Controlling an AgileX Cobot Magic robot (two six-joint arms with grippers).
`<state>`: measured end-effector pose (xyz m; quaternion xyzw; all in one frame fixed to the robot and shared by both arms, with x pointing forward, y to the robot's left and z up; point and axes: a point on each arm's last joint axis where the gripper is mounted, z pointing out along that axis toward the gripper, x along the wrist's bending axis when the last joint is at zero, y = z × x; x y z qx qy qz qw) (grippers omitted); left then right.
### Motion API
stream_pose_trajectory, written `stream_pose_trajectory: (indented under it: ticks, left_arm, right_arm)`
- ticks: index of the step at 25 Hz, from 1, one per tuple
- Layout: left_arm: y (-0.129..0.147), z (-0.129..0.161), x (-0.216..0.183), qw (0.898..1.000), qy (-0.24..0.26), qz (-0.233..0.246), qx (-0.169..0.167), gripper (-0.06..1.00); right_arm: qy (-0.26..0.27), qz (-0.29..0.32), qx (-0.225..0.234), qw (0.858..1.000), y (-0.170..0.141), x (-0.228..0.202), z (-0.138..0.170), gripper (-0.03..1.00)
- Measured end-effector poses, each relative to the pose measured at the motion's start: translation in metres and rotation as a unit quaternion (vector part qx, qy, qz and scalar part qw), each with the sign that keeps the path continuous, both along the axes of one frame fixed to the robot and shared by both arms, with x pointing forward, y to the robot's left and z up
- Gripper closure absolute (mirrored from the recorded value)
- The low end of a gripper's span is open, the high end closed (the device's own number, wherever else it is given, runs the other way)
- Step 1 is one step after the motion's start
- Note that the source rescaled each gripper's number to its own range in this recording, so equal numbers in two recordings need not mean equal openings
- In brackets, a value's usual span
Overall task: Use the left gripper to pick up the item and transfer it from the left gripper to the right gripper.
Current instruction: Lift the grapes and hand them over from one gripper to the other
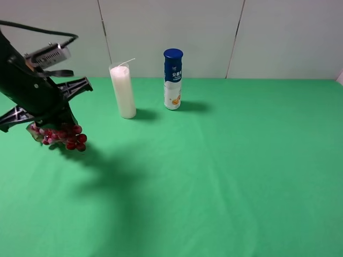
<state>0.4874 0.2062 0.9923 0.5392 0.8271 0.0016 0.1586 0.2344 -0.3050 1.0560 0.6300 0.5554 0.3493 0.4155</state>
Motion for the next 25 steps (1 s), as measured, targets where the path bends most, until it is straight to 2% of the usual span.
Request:
stream_pose_trajectory:
  ticks: [7,15,20,25]
  left_arm:
    - [0.008,0.036,-0.026,0.999,-0.025,-0.025,-0.005,0.93]
    - [0.007,0.061,-0.049,0.997,-0.034,-0.023,-0.065,0.94]
    - [0.001,0.077,-0.052,0.993,-0.027,-0.065,-0.09,0.94]
    - [-0.003,0.107,-0.048,0.988,-0.059,-0.098,-0.1,0.94]
  right_arm:
    - [0.0,0.0,0.0,1.0,0.0,0.0,0.0,-0.03]
    - [0.0,0.0,0.0,1.0,0.0,0.0,0.0,-0.03]
    - [0.0,0.0,0.0,1.0,0.0,0.0,0.0,-0.03]
    - [0.0,0.0,0.0,1.0,0.0,0.0,0.0,-0.03]
